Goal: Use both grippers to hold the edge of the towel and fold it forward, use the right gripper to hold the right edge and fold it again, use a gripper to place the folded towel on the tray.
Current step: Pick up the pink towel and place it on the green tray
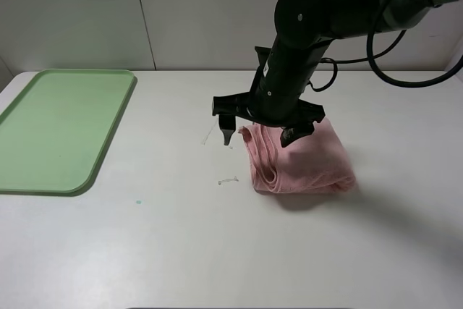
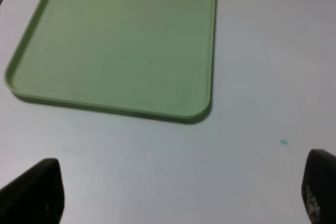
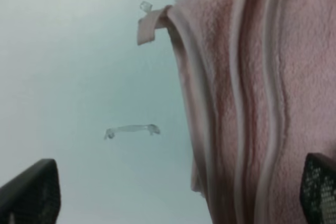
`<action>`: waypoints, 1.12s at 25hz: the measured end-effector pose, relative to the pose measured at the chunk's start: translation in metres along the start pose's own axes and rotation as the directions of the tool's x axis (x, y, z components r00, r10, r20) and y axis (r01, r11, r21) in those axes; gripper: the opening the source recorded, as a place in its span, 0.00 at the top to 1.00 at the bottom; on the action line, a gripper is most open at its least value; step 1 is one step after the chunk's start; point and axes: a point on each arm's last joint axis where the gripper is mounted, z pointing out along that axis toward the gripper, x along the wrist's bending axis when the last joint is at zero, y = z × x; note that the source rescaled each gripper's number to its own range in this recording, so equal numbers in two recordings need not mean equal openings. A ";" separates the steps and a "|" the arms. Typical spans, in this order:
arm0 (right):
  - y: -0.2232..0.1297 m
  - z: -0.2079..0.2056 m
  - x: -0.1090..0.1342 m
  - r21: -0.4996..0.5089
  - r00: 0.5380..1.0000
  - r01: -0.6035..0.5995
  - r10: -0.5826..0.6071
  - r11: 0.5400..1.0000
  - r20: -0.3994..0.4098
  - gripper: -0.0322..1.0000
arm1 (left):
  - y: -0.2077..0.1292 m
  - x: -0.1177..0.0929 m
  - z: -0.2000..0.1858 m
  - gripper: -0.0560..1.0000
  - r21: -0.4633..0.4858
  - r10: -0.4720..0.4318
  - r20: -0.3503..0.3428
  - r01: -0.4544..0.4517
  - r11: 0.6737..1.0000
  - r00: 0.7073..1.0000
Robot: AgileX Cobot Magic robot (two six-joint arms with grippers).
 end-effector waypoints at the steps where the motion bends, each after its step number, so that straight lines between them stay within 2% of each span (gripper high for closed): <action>1: -0.001 0.000 0.000 0.006 1.000 0.009 -0.009 1.000 0.003 0.00 | 0.000 0.000 0.000 0.10 0.000 0.000 0.000 0.000 1.000 1.000; 7: -0.008 -0.017 -0.003 0.062 0.992 0.119 -0.121 0.991 0.021 0.00 | 0.000 0.000 0.000 0.10 0.000 0.000 0.000 0.000 1.000 1.000; 14: -0.022 -0.066 -0.011 0.123 0.965 0.248 -0.256 0.961 0.056 0.00 | 0.000 0.000 0.000 0.10 0.000 0.000 0.000 0.000 1.000 1.000; 22: -0.041 -0.117 -0.027 0.106 0.942 0.298 -0.310 0.949 0.126 0.00 | 0.000 0.000 0.000 0.10 0.000 0.000 0.000 0.000 1.000 1.000; 28: -0.074 -0.151 -0.045 0.057 0.935 0.326 -0.330 0.944 0.126 0.00 | 0.000 0.000 0.000 0.10 0.000 0.000 0.000 0.000 1.000 1.000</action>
